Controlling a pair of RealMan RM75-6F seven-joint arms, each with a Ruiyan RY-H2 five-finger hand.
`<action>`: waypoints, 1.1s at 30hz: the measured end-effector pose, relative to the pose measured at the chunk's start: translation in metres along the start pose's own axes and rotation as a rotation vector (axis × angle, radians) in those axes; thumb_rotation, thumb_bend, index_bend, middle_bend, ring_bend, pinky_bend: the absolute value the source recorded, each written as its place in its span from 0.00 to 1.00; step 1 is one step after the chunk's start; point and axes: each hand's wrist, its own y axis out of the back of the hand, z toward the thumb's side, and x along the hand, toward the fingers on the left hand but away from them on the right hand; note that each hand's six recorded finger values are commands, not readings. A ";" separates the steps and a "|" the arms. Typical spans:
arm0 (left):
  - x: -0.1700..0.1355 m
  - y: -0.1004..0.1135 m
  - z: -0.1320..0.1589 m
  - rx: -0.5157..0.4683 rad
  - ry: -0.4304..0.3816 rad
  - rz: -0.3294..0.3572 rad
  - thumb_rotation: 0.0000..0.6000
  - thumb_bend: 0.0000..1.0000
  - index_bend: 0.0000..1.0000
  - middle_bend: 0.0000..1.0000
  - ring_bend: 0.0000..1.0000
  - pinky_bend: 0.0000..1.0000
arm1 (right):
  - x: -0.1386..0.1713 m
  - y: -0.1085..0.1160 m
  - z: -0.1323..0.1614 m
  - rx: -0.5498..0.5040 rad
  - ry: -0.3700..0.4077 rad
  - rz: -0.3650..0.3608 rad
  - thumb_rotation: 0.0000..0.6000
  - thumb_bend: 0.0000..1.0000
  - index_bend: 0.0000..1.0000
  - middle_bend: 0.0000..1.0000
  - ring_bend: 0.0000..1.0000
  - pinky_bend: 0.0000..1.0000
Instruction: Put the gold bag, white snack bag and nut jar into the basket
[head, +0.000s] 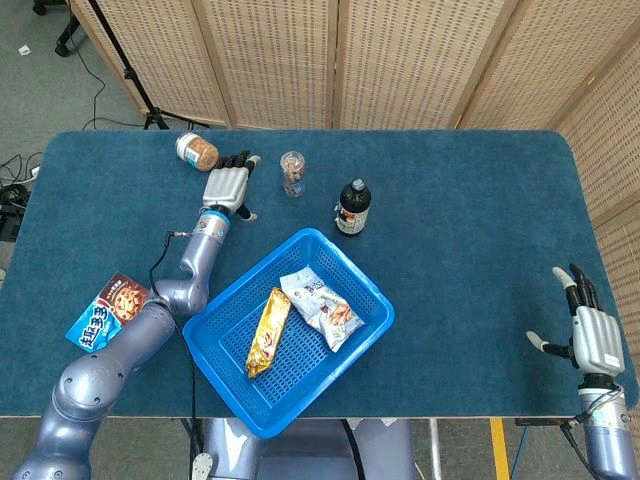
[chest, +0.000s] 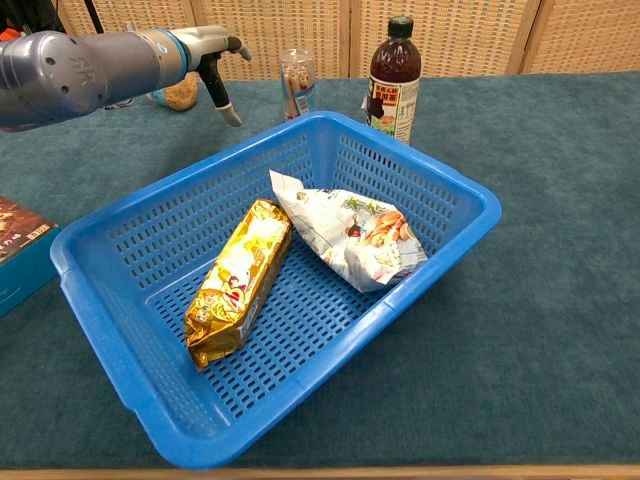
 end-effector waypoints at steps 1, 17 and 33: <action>0.001 -0.002 0.003 -0.003 -0.002 -0.003 1.00 0.07 0.00 0.00 0.00 0.05 | 0.000 0.000 -0.001 -0.003 -0.001 0.002 1.00 0.16 0.09 0.00 0.00 0.28; 0.010 -0.003 0.033 -0.002 -0.035 0.002 1.00 0.08 0.00 0.00 0.00 0.05 | -0.004 0.000 -0.012 -0.013 -0.037 0.013 1.00 0.16 0.09 0.00 0.00 0.28; 0.011 0.008 0.049 0.010 -0.090 0.035 1.00 0.09 0.00 0.00 0.00 0.05 | -0.005 0.002 -0.016 -0.018 -0.048 0.005 1.00 0.16 0.09 0.00 0.00 0.28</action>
